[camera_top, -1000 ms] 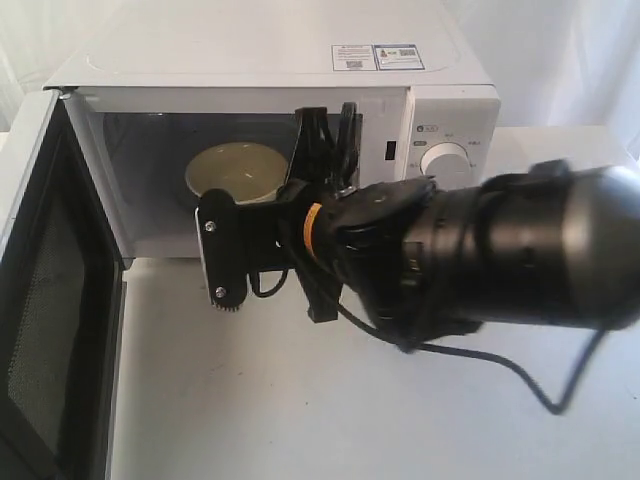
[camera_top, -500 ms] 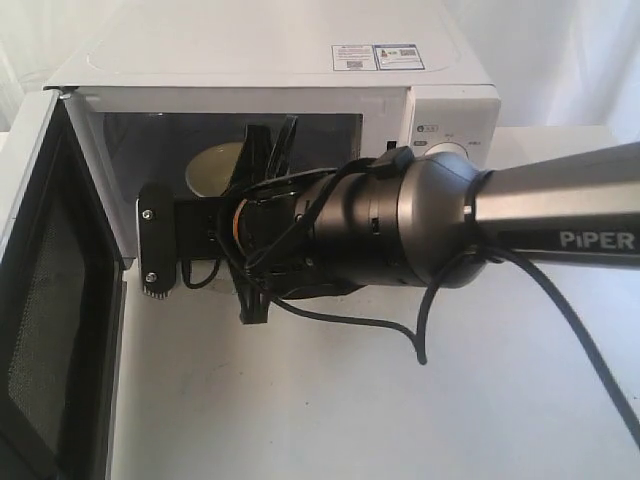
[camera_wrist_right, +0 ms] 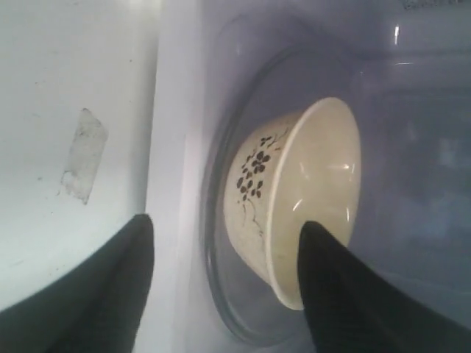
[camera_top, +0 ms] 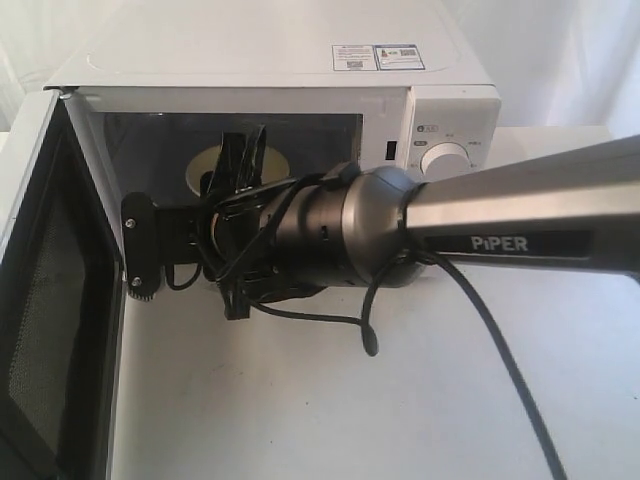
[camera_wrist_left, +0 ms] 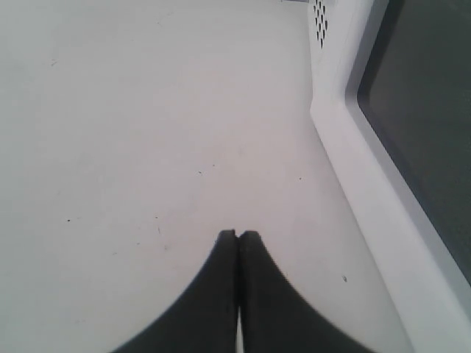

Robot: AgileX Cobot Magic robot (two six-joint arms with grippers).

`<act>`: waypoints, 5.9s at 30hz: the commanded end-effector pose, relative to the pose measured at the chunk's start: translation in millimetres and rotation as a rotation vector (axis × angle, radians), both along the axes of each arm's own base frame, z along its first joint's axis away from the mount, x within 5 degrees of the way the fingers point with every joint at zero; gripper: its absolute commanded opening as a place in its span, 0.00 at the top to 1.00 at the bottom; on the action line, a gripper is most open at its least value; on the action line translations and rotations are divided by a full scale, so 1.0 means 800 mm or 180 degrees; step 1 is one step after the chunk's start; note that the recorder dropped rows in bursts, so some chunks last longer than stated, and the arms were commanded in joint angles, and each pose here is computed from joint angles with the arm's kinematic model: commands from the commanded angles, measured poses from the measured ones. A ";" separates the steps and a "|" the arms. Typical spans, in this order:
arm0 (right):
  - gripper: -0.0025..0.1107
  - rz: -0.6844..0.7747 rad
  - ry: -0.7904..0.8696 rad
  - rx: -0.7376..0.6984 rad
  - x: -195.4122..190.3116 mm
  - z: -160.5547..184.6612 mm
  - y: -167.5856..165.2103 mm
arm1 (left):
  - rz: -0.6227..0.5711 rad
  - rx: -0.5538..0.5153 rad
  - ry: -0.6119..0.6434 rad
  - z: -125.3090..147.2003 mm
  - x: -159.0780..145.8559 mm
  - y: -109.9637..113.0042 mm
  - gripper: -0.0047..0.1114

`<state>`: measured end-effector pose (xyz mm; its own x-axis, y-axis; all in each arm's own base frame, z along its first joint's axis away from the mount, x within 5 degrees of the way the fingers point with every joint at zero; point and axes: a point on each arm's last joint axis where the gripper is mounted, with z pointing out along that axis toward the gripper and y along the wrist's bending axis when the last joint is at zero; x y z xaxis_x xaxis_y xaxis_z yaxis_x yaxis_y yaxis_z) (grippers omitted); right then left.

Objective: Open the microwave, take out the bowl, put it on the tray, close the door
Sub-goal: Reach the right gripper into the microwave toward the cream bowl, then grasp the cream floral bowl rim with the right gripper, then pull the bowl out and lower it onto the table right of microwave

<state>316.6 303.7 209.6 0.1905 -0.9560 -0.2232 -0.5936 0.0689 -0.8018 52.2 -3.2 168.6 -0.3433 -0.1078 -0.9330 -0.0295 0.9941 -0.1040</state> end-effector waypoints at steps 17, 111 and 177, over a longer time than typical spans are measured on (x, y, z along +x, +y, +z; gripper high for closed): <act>0.49 -0.0315 -0.0065 0.0144 0.043 -0.020 0.001 | -0.0016 -0.0031 0.0005 -0.002 0.000 -0.001 0.96; 0.98 -0.2261 0.1447 0.0958 -0.150 0.036 -0.136 | -0.0016 -0.0031 0.0005 -0.002 0.000 -0.001 0.96; 0.73 -0.2862 0.1126 0.1138 -0.153 -0.072 -0.205 | -0.0016 -0.0031 0.0005 -0.002 0.000 -0.001 0.96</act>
